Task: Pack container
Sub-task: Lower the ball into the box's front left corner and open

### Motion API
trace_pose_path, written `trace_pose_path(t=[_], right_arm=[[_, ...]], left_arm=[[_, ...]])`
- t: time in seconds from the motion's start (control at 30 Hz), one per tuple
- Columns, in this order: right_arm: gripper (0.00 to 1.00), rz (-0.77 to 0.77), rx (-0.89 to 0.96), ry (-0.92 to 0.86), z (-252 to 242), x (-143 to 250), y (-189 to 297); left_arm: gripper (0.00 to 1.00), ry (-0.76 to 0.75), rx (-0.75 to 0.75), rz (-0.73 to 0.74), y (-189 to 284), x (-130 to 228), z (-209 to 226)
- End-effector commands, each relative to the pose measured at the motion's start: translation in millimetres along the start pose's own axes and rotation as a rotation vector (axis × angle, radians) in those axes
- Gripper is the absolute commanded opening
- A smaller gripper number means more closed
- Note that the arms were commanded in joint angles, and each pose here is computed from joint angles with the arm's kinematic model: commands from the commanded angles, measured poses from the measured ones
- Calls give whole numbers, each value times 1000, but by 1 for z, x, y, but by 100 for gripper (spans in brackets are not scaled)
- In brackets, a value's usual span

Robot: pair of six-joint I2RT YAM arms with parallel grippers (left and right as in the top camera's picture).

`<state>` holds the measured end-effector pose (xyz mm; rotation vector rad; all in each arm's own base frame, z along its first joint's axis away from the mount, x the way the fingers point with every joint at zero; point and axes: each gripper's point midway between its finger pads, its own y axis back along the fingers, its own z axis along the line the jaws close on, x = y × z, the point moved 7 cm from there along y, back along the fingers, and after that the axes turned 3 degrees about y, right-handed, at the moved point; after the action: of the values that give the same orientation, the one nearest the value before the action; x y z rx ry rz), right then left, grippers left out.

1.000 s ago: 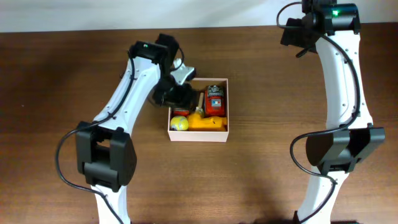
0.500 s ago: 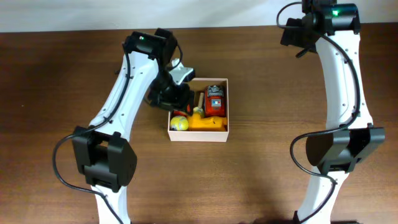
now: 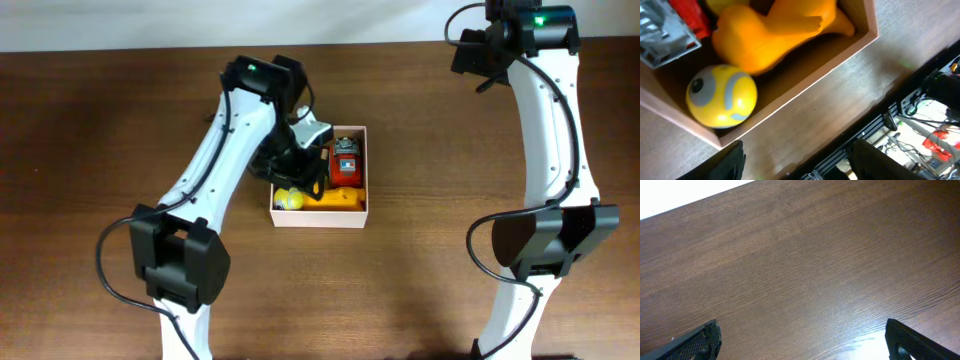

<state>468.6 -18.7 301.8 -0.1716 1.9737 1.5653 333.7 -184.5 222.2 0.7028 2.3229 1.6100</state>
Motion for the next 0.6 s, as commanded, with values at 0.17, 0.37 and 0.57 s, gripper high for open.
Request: trace_pose_path(t=[0.17, 0.37, 0.57], right_arm=[[99, -2, 15, 1, -5, -1, -1], [99, -2, 15, 1, -5, -1, -1], [99, -2, 15, 1, -5, -1, -1]], left_arm=[[71, -48, -71, -12, 5, 3, -2], [71, -35, -79, -7, -9, 0, 4], [71, -13, -70, 49, -30, 6, 11]])
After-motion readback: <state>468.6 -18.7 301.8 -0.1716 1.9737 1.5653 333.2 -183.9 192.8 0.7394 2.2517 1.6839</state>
